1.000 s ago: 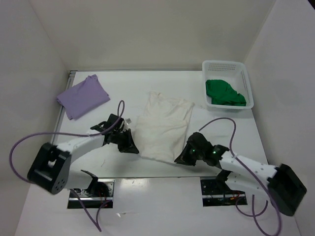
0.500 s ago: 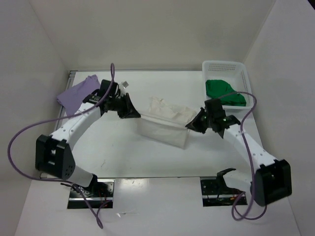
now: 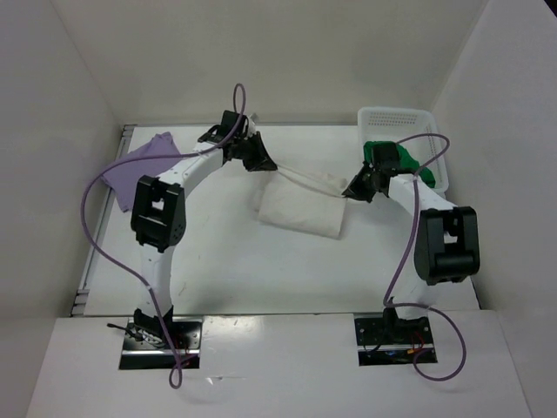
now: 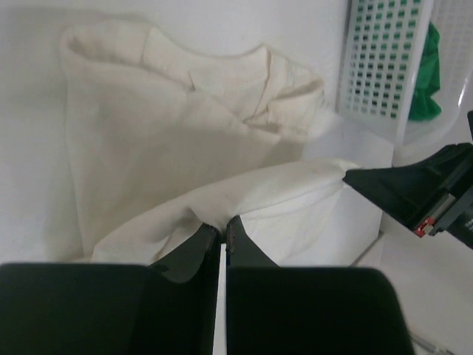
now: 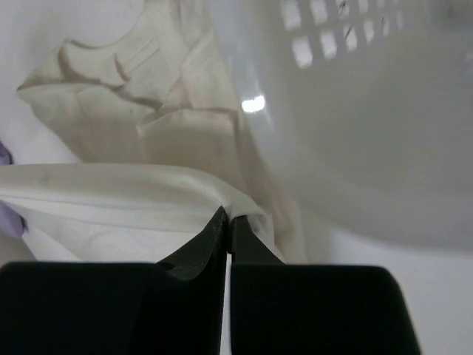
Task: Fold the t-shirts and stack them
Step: Fold the 2/3-rectangle-folded T-shirt at the center of the board.
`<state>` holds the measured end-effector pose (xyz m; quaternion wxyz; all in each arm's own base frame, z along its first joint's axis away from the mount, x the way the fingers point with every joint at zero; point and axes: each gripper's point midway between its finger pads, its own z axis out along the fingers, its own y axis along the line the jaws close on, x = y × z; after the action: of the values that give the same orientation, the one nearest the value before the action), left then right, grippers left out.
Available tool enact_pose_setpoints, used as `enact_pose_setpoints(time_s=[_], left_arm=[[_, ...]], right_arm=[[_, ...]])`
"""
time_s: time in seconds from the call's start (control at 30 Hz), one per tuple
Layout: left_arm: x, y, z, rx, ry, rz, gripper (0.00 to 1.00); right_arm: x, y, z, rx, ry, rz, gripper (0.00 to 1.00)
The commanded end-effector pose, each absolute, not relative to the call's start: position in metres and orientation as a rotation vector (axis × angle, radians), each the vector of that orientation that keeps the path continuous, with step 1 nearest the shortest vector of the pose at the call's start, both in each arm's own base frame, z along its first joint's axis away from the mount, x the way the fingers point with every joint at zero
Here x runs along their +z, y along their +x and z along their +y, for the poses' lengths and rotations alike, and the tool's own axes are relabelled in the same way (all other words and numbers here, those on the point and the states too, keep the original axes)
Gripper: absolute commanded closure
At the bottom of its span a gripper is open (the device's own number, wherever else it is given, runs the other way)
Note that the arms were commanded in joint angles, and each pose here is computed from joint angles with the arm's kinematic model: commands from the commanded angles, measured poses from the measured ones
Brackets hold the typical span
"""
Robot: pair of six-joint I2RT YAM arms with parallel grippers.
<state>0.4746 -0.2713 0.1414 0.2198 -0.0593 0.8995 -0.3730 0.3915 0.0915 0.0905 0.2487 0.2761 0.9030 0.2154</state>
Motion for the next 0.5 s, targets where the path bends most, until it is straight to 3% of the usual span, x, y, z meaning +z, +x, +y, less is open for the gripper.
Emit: enact_pose_setpoints(time_s=[0.0, 0.13, 0.17, 0.23, 0.33, 0.37, 0.47], left_arm=[[0.139, 0.522, -0.267, -0.926, -0.228, 2.398, 0.96], [0.136, 0.546, -0.258, -0.863, -0.264, 2.359, 0.88], [0.128, 0.551, -0.26, -0.863, -0.264, 2.359, 0.82], [0.131, 0.566, -0.256, -0.858, -0.285, 2.331, 0.58], [0.126, 0.577, -0.246, -0.853, -0.32, 2.321, 0.3], [0.139, 0.578, -0.24, -0.875, -0.334, 2.294, 0.22], [0.169, 0.57, -0.238, -0.891, -0.313, 2.238, 0.22]], right_arm=[[0.095, 0.436, 0.069, 0.481, 0.712, 2.371, 1.0], [0.094, 0.472, 0.07, 0.482, 0.717, 2.343, 1.0], [0.083, 0.478, 0.066, 0.476, 0.749, 2.355, 1.0], [0.09, 0.494, 0.067, 0.491, 0.752, 2.324, 1.0], [0.103, 0.512, 0.068, 0.524, 0.767, 2.261, 0.81], [0.109, 0.515, 0.075, 0.546, 0.746, 2.257, 0.7], [0.138, 0.517, 0.092, 0.581, 0.672, 2.225, 0.58]])
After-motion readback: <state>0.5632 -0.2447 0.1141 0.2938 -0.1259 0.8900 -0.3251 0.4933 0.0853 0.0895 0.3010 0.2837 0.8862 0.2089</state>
